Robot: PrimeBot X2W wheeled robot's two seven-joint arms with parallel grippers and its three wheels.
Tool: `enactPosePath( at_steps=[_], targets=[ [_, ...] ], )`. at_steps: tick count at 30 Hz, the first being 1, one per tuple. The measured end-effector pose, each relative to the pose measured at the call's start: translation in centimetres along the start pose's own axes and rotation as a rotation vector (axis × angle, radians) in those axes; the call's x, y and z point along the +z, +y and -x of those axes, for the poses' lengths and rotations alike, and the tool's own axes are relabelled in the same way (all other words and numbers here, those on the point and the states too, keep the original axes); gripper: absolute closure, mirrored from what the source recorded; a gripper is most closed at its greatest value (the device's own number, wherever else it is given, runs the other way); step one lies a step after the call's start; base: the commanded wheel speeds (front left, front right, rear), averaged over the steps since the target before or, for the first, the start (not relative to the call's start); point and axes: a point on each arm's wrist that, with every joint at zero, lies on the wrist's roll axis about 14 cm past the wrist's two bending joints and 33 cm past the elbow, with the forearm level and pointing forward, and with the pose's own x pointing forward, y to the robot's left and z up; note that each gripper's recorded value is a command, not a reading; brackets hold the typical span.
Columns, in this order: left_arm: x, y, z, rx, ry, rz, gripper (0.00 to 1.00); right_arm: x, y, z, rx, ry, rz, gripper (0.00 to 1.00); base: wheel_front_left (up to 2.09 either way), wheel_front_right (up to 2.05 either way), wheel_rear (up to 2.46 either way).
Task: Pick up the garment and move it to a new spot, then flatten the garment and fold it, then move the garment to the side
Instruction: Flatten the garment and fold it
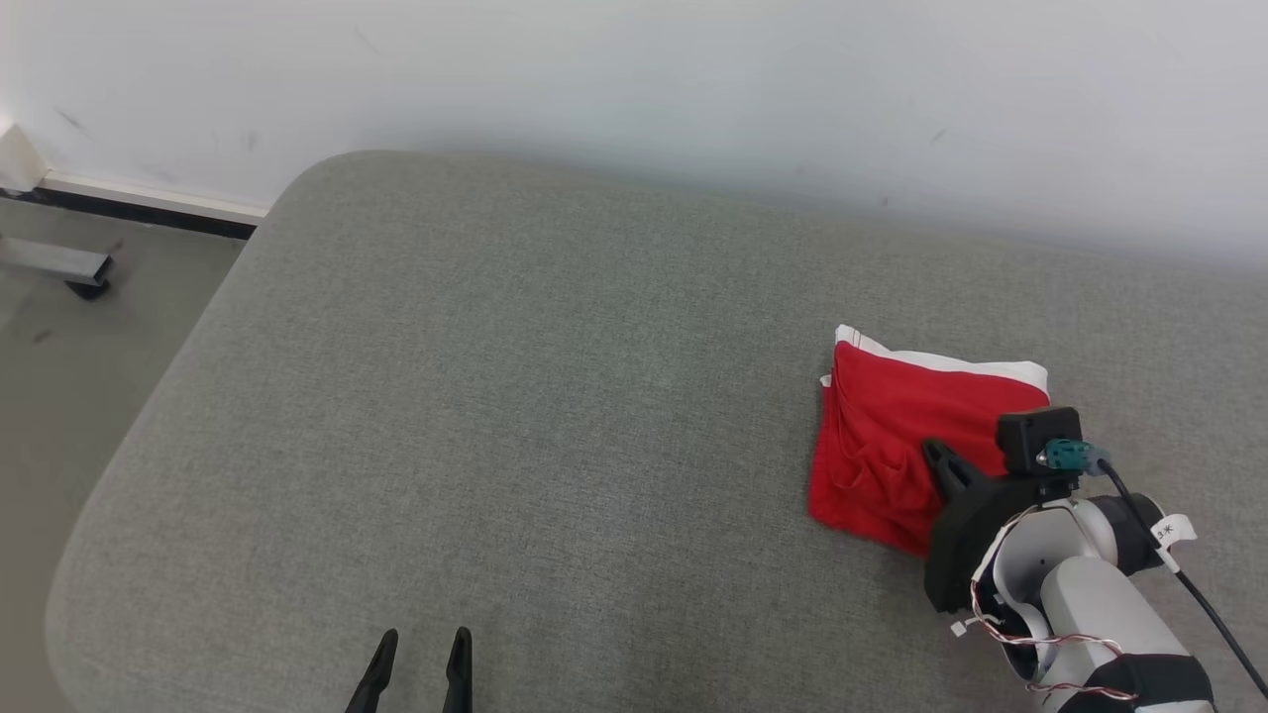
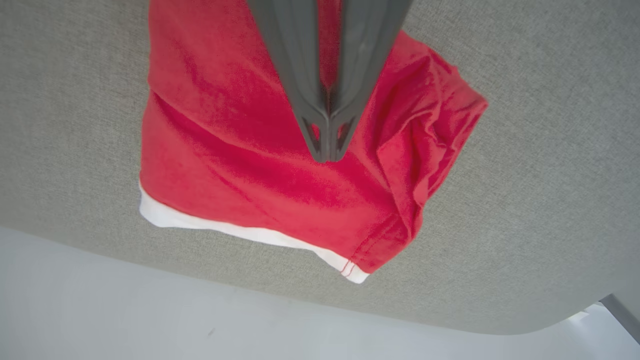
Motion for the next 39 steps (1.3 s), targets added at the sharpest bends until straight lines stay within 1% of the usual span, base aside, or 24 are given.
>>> enactPosePath(
  at_steps=[8,12,13,18,24,27,31,34,37,38,39],
  targets=[
    [0.0,0.5,0.4,0.021,0.0,0.002,0.0,-1.6,2.0,-0.6,0.05,0.064,0.018,1.0,0.0,0.0,0.0],
    [-0.1,0.6,0.4,0.025,0.002,0.003,0.0,-2.3,4.2,-0.9,0.102,0.085,0.036,1.0,0.0,0.0,0.0],
    [-0.1,0.6,0.4,0.025,0.002,0.003,0.0,-2.3,4.2,-0.9,0.102,0.085,0.036,1.0,0.0,0.0,0.0],
    [-0.1,0.7,0.5,0.029,0.003,0.003,0.0,-2.6,7.1,-1.1,0.172,0.093,0.055,1.0,0.0,0.0,0.0],
    [0.0,0.8,0.5,0.03,0.0,0.005,0.0,-2.8,9.6,-0.9,0.235,0.097,0.055,1.0,0.0,0.0,0.0],
    [0.2,1.0,0.4,0.034,-0.006,0.005,0.0,-1.7,10.4,-0.8,0.257,0.054,0.049,1.0,0.0,0.0,0.0],
    [0.5,1.2,0.4,0.038,-0.017,0.004,0.0,0.7,10.4,-0.4,0.26,-0.04,0.009,1.0,0.0,0.0,0.0],
    [0.6,1.4,0.5,0.046,-0.022,0.003,0.0,2.3,9.8,0.3,0.245,-0.115,-0.016,1.0,0.0,0.0,0.0],
    [1.0,1.6,0.3,0.048,-0.034,0.002,0.0,2.9,8.7,1.4,0.213,-0.174,-0.051,1.0,0.0,0.0,0.0],
    [1.1,1.7,0.3,0.049,-0.039,0.0,0.0,3.2,7.6,2.3,0.179,-0.215,-0.063,0.42,0.0,0.0,0.0],
    [1.3,1.7,0.2,0.049,-0.043,0.0,0.0,3.3,6.8,2.8,0.157,-0.234,-0.07,0.08,0.0,0.0,0.0]
  ],
)
